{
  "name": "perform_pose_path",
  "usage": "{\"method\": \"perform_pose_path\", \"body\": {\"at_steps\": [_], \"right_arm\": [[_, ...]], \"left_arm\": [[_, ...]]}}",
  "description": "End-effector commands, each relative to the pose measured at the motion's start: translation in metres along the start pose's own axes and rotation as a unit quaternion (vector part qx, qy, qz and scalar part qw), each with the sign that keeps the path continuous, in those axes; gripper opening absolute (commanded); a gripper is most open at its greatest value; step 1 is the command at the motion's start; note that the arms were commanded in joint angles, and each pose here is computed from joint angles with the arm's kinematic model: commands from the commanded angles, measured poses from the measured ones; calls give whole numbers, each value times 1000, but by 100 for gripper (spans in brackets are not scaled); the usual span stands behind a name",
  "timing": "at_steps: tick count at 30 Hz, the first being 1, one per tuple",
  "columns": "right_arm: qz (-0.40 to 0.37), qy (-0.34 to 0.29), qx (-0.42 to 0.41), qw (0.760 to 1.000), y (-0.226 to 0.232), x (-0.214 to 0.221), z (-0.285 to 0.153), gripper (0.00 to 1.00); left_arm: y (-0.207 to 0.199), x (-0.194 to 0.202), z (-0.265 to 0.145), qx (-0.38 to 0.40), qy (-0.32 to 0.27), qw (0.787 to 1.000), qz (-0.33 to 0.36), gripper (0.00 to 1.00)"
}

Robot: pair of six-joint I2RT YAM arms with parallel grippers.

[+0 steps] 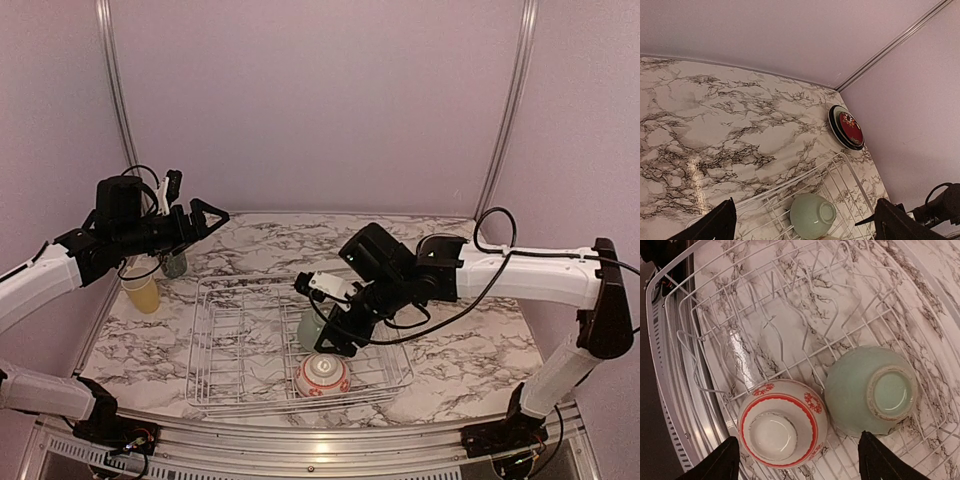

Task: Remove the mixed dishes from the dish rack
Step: Grab the bowl from the dish rack.

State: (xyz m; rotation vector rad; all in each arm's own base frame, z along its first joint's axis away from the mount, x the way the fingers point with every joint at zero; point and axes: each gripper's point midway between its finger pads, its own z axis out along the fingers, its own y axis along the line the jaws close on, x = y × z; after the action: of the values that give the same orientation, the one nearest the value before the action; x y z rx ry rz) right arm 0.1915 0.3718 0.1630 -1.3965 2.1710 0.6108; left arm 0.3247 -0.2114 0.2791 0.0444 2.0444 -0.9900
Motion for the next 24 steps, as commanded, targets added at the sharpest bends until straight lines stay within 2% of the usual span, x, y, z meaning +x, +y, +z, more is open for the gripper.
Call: {"method": "perform_pose_path", "body": {"at_steps": [1, 16, 24], "right_arm": [[-37, 50, -47, 997, 32, 11, 0, 79], [-76, 109, -43, 990, 48, 33, 30, 77], [-89, 127, -14, 988, 41, 39, 44, 71]], "left_arm": [[-10, -7, 1, 15, -6, 1000, 7, 99], [-9, -6, 1, 13, -4, 1000, 8, 99], [-8, -5, 0, 10, -4, 1000, 9, 99]]}}
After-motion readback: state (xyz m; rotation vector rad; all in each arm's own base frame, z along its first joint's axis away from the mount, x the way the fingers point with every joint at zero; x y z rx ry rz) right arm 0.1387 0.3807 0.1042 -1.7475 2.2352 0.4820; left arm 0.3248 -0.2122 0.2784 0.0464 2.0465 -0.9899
